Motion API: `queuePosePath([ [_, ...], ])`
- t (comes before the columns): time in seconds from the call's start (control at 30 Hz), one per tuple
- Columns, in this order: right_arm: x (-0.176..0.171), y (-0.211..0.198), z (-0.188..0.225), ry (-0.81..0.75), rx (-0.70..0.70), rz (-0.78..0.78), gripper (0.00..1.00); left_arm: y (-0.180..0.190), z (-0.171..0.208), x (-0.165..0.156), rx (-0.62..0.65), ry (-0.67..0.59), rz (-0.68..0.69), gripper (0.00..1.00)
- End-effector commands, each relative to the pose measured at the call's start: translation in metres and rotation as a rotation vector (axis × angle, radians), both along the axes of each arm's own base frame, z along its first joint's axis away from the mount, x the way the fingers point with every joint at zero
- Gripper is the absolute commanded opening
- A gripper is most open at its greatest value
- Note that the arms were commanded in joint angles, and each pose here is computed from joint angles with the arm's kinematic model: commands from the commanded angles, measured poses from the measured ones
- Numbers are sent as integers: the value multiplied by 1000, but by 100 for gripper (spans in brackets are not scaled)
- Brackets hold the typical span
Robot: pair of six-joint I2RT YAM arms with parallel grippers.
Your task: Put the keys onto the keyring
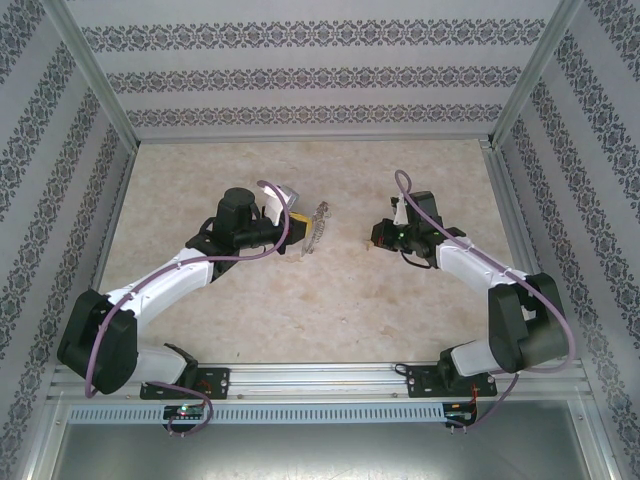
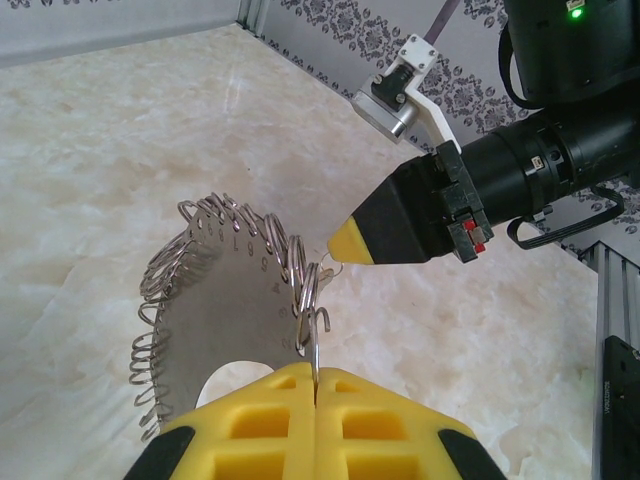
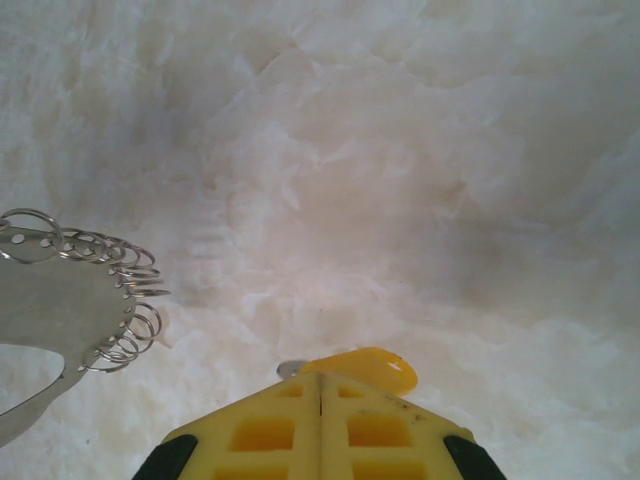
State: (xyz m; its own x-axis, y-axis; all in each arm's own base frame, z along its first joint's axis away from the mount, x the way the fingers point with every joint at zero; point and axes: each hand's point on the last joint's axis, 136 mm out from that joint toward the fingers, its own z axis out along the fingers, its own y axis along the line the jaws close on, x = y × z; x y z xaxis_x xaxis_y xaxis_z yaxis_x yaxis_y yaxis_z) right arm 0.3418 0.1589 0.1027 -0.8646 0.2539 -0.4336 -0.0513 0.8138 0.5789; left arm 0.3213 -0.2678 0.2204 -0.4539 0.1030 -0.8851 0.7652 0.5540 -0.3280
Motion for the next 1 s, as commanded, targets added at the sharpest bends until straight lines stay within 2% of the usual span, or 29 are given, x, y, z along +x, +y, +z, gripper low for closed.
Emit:
queuePosePath([
  [0.0,1,1,-4,2,11,18,0,-8,16,0,-43,-49,-27,0],
  [0.2,-8,17,-23,66,28,80,0,-8,15,1,-43,-46,-28,0],
  [0.67,-29,12,-53,77,-433,168,0,-7,15,0,-43,-47,-22,0],
  [0.97,-39,24,-71,86,-534,209,0,-7,16,-1,-44,-45,-23,0],
])
